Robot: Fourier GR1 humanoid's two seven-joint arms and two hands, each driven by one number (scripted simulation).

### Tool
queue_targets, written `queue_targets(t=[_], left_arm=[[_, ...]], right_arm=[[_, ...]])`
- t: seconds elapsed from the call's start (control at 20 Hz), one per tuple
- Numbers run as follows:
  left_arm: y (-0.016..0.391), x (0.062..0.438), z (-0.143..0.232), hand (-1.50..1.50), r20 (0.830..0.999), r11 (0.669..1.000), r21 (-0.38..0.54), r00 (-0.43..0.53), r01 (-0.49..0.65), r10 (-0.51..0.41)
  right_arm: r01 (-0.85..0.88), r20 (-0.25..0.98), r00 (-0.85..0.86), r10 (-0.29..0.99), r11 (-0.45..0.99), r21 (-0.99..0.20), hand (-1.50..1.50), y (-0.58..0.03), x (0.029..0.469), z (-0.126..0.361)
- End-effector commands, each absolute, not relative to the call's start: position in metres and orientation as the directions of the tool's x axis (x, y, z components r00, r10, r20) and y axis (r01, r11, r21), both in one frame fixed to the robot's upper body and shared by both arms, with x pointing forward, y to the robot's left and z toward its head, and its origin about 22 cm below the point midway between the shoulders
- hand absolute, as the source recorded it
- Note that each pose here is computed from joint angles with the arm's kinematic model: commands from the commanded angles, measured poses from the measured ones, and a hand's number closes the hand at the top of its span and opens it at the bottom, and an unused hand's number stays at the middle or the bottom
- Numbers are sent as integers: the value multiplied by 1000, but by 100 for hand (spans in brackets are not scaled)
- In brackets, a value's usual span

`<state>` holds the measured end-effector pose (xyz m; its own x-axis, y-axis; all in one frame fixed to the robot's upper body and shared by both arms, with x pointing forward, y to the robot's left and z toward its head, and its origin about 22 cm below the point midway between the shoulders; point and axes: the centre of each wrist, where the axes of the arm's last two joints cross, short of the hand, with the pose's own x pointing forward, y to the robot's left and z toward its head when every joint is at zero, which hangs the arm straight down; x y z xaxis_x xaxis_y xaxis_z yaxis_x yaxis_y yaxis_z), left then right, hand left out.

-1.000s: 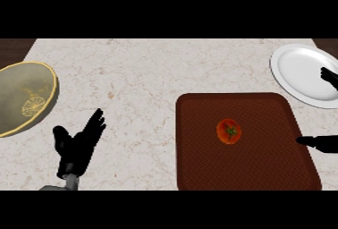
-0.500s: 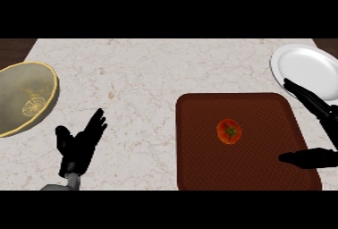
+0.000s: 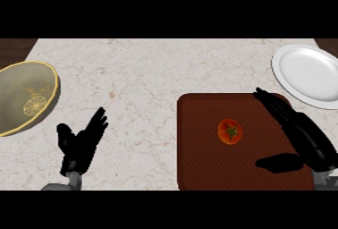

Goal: Pick the tomato from the tray and place it in the plate

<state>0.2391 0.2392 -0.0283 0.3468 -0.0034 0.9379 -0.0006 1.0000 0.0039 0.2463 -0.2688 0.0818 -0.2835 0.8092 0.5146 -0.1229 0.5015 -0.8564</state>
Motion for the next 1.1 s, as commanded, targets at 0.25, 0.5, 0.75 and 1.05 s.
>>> queue_targets(t=[0.25,0.5,0.75,1.05], left_arm=[[241,212,-32,0,928,1000,16,372,11,-19],[242,233,-27,0,926,1000,8,377,-1,-7],[253,240,-49,0,927,1000,10,376,-3,-8],[237,258,-33,0,931,1000,13,365,3,-13]], right_arm=[[-192,541,-266,798,506,-841,-150,-224,245,61],[-176,503,-243,830,472,-864,-150,-229,237,54],[-130,418,-209,884,399,-908,-150,-228,249,34],[-147,437,-181,881,415,-898,-150,-206,274,28]])
